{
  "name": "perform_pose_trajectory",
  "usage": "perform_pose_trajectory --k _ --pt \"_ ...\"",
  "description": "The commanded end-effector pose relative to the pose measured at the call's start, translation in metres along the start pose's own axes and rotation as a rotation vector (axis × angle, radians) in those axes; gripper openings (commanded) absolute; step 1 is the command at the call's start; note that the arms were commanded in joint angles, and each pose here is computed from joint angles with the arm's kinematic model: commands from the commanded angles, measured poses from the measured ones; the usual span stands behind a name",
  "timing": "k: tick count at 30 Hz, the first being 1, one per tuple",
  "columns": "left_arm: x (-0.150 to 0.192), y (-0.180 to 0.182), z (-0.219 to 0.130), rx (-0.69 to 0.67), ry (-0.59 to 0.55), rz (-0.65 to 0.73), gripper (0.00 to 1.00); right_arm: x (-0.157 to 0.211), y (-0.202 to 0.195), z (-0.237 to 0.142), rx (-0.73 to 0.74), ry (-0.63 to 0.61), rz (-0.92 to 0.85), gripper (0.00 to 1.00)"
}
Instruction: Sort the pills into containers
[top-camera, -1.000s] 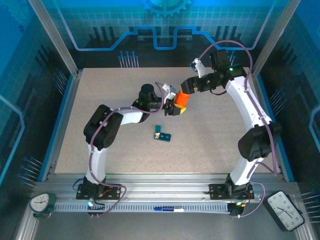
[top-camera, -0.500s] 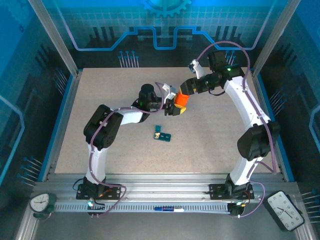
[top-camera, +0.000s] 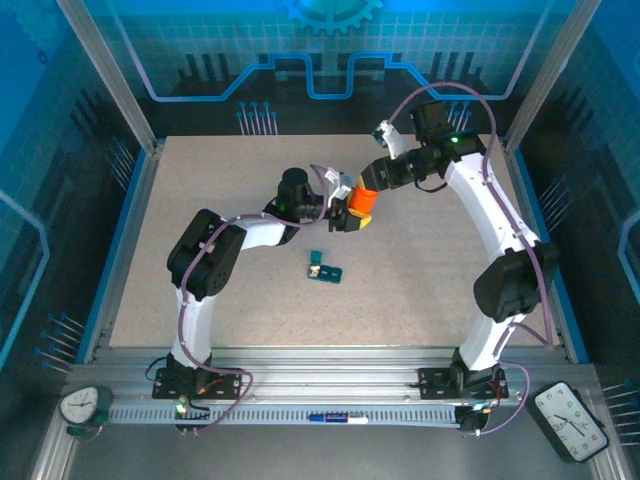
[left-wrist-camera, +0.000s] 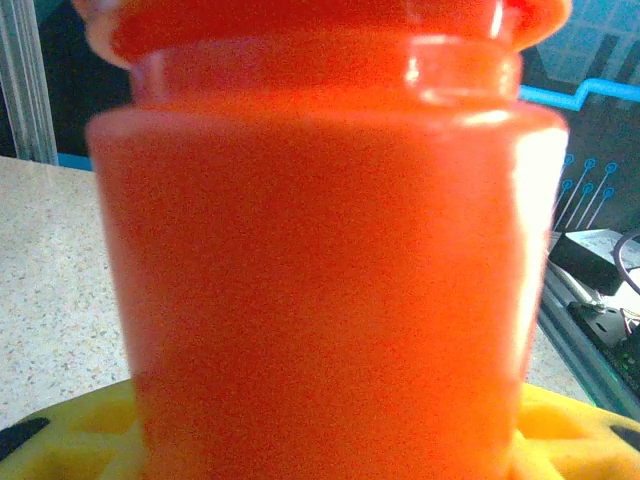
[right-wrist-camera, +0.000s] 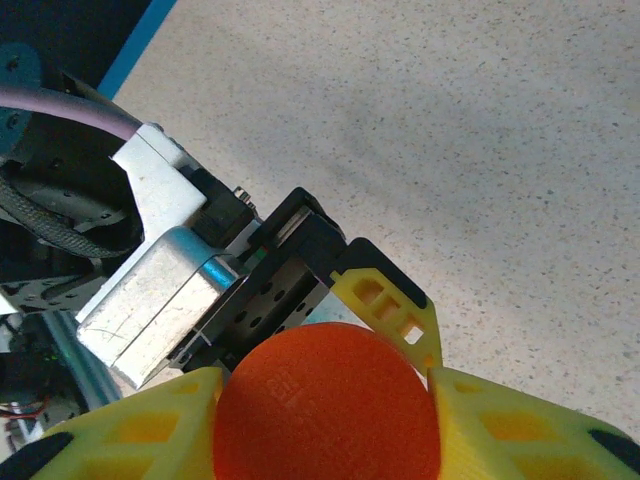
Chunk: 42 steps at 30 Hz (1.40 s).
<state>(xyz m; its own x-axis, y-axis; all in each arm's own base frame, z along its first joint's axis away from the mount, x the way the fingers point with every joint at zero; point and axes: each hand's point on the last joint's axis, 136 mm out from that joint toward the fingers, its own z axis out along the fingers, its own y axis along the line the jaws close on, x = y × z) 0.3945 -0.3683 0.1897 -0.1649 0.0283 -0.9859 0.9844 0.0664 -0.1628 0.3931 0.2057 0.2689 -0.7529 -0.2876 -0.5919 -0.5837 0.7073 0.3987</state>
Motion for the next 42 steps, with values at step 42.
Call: perform_pose_trajectory --k 42 --pt "-0.034 -0.01 0.0 0.029 -0.053 0.109 0.0 0.048 -0.015 0.047 0.004 0.084 0.297 0.32"
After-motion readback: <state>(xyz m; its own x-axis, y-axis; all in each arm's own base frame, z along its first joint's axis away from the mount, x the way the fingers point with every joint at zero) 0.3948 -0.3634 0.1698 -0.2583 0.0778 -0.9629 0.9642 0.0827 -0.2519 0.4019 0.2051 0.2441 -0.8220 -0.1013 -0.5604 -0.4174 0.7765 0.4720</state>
